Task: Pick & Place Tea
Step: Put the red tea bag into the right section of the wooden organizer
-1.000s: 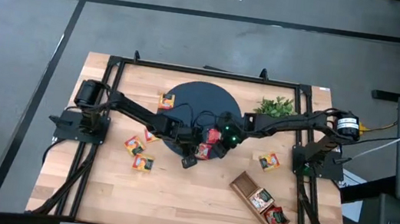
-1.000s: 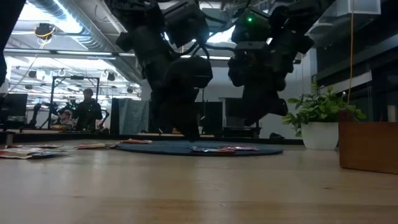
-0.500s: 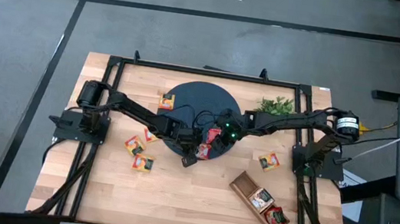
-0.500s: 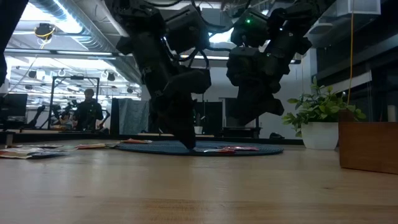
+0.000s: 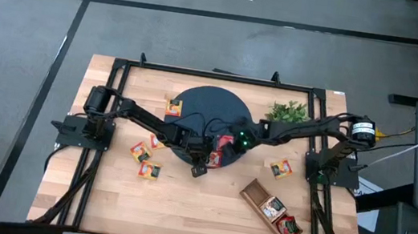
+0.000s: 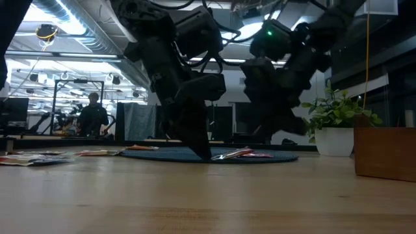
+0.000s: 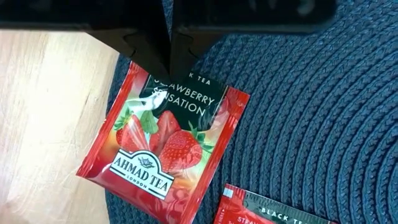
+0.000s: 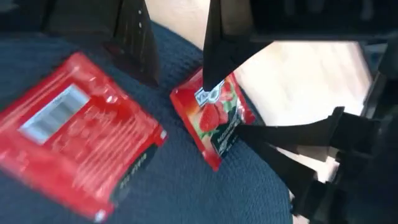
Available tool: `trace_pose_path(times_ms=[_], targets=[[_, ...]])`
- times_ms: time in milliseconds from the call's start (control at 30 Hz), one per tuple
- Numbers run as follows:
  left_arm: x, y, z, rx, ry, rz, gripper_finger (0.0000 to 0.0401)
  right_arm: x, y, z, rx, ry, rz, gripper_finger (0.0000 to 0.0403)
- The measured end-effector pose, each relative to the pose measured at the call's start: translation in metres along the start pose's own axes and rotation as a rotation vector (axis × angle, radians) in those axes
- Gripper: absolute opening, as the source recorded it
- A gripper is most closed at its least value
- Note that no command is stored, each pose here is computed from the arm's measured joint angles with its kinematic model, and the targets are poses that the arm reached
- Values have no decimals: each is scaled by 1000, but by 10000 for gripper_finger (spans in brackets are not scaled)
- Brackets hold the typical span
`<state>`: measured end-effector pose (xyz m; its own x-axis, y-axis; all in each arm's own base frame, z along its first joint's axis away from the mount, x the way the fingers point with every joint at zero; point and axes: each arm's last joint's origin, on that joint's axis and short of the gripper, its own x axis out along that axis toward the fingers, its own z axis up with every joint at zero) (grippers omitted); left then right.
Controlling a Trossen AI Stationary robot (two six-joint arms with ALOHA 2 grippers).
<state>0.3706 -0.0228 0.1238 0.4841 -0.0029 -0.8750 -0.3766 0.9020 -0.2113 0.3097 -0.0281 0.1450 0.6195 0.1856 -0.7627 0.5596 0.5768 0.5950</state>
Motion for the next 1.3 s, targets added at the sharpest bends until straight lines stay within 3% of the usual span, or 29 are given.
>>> trace_pose_path(times_ms=[167,1067,1300], targets=[[0,0,-1,2,2,4,4,4,-10,-8,74,-11,51,118],[1,-2,3,-60,-44,-20,5,21,-14,-7,112,-16,107,117],[1,-2,3,-61,-47,-20,2,21,-14,-7,109,-10,112,56]])
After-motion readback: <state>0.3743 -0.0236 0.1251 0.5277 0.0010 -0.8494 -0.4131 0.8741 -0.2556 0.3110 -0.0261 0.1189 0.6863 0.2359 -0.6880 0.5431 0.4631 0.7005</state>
